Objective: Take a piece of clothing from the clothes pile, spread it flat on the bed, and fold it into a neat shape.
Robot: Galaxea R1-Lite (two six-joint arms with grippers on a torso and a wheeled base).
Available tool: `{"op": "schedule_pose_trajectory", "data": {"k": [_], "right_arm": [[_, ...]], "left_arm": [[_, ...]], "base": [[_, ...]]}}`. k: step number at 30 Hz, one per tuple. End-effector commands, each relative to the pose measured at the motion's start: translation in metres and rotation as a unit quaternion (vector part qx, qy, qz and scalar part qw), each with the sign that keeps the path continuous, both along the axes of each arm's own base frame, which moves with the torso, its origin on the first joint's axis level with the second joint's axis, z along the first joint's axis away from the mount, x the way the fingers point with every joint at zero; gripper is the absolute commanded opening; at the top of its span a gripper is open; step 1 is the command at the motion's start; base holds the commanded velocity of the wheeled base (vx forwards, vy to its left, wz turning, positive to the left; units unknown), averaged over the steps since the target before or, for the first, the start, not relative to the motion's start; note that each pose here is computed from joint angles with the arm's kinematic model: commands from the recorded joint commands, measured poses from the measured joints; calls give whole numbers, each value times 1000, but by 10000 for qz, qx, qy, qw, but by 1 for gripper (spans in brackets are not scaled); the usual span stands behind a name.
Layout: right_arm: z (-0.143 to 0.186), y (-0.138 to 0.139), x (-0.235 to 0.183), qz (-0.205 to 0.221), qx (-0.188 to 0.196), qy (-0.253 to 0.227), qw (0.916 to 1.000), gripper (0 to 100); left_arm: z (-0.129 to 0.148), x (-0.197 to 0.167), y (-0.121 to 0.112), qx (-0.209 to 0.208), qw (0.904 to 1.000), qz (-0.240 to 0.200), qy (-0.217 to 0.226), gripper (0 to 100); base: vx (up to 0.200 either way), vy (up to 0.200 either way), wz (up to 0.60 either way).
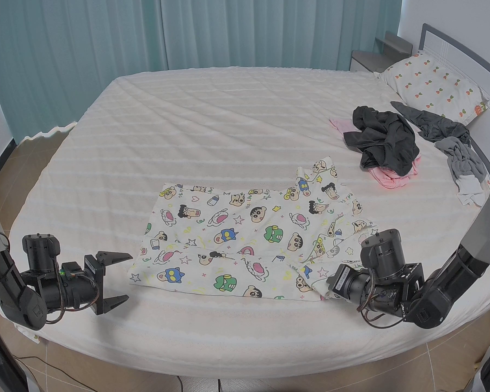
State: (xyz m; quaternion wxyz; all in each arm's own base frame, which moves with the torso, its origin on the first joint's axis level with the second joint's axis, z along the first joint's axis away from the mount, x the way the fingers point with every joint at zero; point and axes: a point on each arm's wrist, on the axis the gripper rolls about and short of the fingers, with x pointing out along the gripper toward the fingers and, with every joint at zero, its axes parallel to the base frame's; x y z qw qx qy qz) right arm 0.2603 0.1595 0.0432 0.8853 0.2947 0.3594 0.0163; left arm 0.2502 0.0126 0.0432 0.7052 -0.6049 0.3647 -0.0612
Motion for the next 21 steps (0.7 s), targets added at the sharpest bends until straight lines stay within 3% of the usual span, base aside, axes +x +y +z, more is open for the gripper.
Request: {"op": "schedule_pose_trajectory", "data": {"k": [1,8,12,14,17,19,21], "right_arm": [[-9,4,-7,122,-81,167,9998,100],[17,8,-24,366,101,-171,9991,100],[30,2,-22,289,197,-374,9987,100],[32,-20,-17,55,153,-369,9992,100],[24,-46,-25,76,25,-90,9999,100],[21,-64,-35,382,-51,50,9992,100],[21,-86,-43,939,114,84,9955,100]], "left_arm": [[0,0,0,2,10000,13,-7,100],[0,0,0,2,10000,6,1,100],[0,0,0,2,10000,6,1,100],[-1,-1,0,-1,10000,-2,24,100],[-1,-2,-1,-2,10000,-2,32,100],[0,-1,-1,-4,10000,-8,16,100],[0,-1,0,3,10000,-2,-14,100]], "base": [[0,0,0],[0,0,0],[0,0,0],[0,0,0],[0,0,0],[0,0,0],[0,0,0]]}}
